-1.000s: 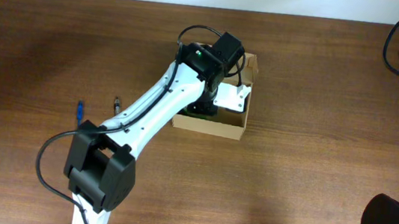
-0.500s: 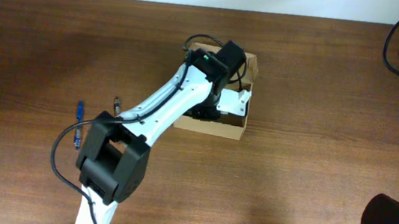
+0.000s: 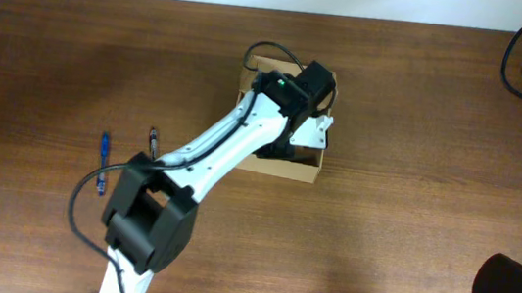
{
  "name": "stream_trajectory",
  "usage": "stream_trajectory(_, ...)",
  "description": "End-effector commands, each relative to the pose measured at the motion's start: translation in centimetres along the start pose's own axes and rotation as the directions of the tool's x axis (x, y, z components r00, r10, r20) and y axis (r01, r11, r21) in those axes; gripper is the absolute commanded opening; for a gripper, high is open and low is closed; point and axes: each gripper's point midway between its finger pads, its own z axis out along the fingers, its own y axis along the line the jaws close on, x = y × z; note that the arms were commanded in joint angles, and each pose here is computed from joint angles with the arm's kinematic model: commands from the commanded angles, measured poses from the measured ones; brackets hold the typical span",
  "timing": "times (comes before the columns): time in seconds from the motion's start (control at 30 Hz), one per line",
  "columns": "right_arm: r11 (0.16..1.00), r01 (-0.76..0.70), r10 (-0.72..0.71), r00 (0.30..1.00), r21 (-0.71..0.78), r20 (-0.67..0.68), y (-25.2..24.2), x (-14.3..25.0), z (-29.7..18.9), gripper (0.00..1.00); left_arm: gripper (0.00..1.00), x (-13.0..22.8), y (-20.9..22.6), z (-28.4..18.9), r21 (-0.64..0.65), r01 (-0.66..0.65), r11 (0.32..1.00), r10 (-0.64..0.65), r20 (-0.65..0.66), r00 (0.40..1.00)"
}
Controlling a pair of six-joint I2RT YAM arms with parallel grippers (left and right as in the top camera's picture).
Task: Pack container
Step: 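Release the marker in the box and return the left gripper, then lower the left gripper onto the blue pen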
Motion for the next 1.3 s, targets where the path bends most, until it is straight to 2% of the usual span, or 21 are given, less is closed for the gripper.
stream_trajectory(0.0, 1.000, -0.004, 0.004, 1.000, -0.012, 0.007, 0.2, -0.2, 0.0, 0.99, 0.50, 1.6, 3.6, -8.4, -0.159, 0.175, 0.972, -0.153, 0.142, 0.978)
stream_trajectory(0.07, 1.000, -0.004, 0.004, 1.000, -0.012, 0.007, 0.2, -0.2, 0.0, 0.99, 0.50, 4.6, 6.0, -13.1, -0.225, 0.348, 0.910, -0.291, 0.250, 0.923)
stream_trajectory(0.17, 1.000, -0.004, 0.004, 1.000, -0.012, 0.007, 0.2, -0.2, 0.0, 0.99, 0.50, 10.1, 8.0, -16.2, -0.240, 0.597, 0.766, -0.506, 0.349, 0.789)
stream_trajectory(0.23, 1.000, -0.004, 0.004, 1.000, -0.012, 0.007, 0.2, -0.2, 0.0, 0.99, 0.49, 15.4, 8.6, -16.2, -0.206, 0.783, 0.587, -0.692, 0.374, 0.618)
stream_trajectory(0.27, 1.000, -0.004, 0.004, 1.000, -0.012, 0.007, 0.2, -0.2, 0.0, 0.99, 0.50, 18.1, 8.4, -15.4, -0.181, 0.862, 0.473, -0.780, 0.370, 0.506)
stream_trajectory(0.37, 1.000, -0.004, 0.004, 1.000, -0.012, 0.007, 0.2, -0.2, 0.0, 0.99, 0.50, 25.1, 6.5, -11.3, -0.149, 0.971, 0.187, -0.932, 0.286, 0.223)
stream_trajectory(0.43, 1.000, -0.004, 0.004, 1.000, -0.012, 0.007, 0.2, -0.2, 0.0, 0.99, 0.50, 28.7, 4.0, -7.0, -0.122, 0.991, 0.048, -0.982, 0.176, 0.069)
stream_trajectory(0.47, 1.000, -0.004, 0.004, 1.000, -0.012, 0.007, 0.2, -0.2, 0.0, 0.99, 0.50, 29.3, 2.9, -4.9, -0.084, 0.996, 0.023, -0.992, 0.123, 0.034)
stream_trajectory(0.57, 1.000, -0.004, 0.004, 1.000, -0.012, 0.007, 0.2, -0.2, 0.0, 0.99, 0.50, 30.2, 0.5, -0.1, -0.028, 0.999, -0.024, -1.000, 0.004, -0.024)
stream_trajectory(0.77, 1.000, -0.004, 0.004, 1.000, -0.012, 0.007, 0.2, -0.2, 0.0, 0.99, 0.50, 31.5, -2.3, 6.3, -0.046, 0.997, -0.065, -0.981, -0.180, -0.072)
stream_trajectory(0.93, 1.000, -0.004, 0.004, 1.000, -0.012, 0.007, 0.2, -0.2, 0.0, 0.99, 0.51, 32.1, -3.1, 9.3, -0.069, 0.995, -0.071, -0.967, -0.239, -0.086)
stream_trajectory(1.1, 1.000, -0.004, 0.004, 1.000, -0.012, 0.007, 0.2, -0.2, 0.0, 0.99, 0.51, 33.6, -3.4, 9.6, -0.148, 0.988, -0.051, -0.964, -0.251, -0.088)
stream_trajectory(1.27, 1.000, -0.004, 0.004, 1.000, -0.012, 0.007, 0.2, -0.2, 0.0, 0.99, 0.51, 33.7, -3.0, 9.7, -0.150, 0.988, -0.043, -0.968, -0.236, -0.078)
